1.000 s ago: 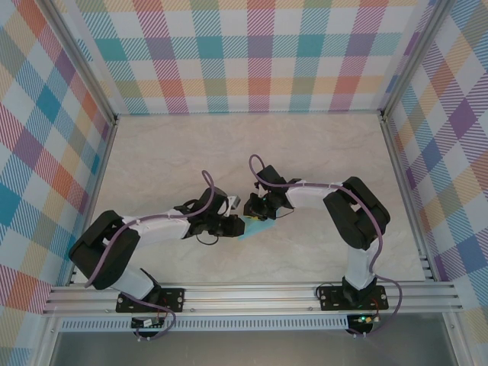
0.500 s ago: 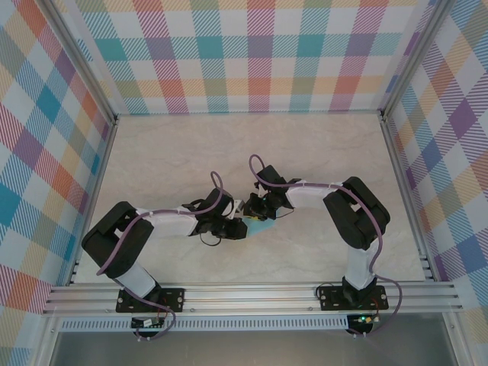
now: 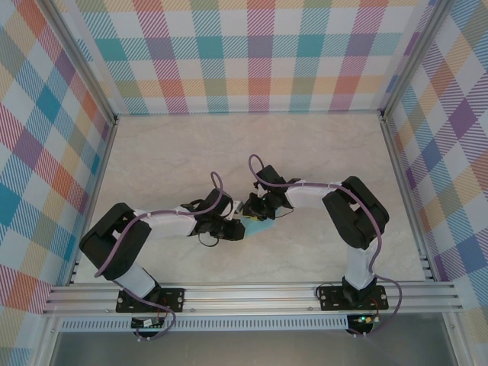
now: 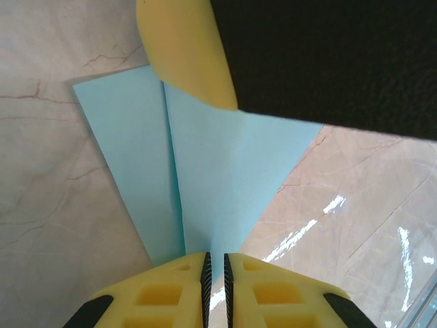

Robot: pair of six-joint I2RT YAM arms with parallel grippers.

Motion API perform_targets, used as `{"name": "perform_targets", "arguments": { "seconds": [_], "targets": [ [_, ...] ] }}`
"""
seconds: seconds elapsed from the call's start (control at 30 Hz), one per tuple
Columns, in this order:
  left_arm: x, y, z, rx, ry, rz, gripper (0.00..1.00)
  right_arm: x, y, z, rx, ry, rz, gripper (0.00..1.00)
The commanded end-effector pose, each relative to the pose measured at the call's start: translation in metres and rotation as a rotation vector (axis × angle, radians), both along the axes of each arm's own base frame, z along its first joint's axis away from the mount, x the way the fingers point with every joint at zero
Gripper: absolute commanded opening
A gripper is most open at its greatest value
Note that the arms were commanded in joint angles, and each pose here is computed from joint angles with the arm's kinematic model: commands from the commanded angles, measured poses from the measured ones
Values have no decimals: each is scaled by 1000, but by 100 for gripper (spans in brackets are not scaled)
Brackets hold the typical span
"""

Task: Fold a paper plane with a square sheet of paper (pick it up from the middle)
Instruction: Fourth fold the wing at the center of the table.

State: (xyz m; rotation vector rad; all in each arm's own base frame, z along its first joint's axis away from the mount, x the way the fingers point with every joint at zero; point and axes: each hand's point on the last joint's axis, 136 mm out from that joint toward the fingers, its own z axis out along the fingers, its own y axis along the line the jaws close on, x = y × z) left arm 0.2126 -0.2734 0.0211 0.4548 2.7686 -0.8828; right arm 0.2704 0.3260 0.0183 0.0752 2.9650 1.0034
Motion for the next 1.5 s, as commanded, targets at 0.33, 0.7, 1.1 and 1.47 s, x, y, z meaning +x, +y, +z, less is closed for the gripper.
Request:
{"name": "perform_targets", "arguments": {
  "seconds": [0.33, 0.7, 1.1, 1.47],
  "targets": [
    [-37, 45, -15, 193, 94, -8, 17, -5, -5, -18, -48, 33, 5, 20],
    [-5, 2, 50, -61, -35, 38, 19, -6, -5, -20, -40, 37, 3, 20],
    [14, -24, 29, -102, -39, 6, 19, -5, -1, -20, -23, 41, 2, 20],
    [15, -11, -10, 5, -19, 22, 19, -6, -2, -21, -26, 43, 4, 20]
  ]
}}
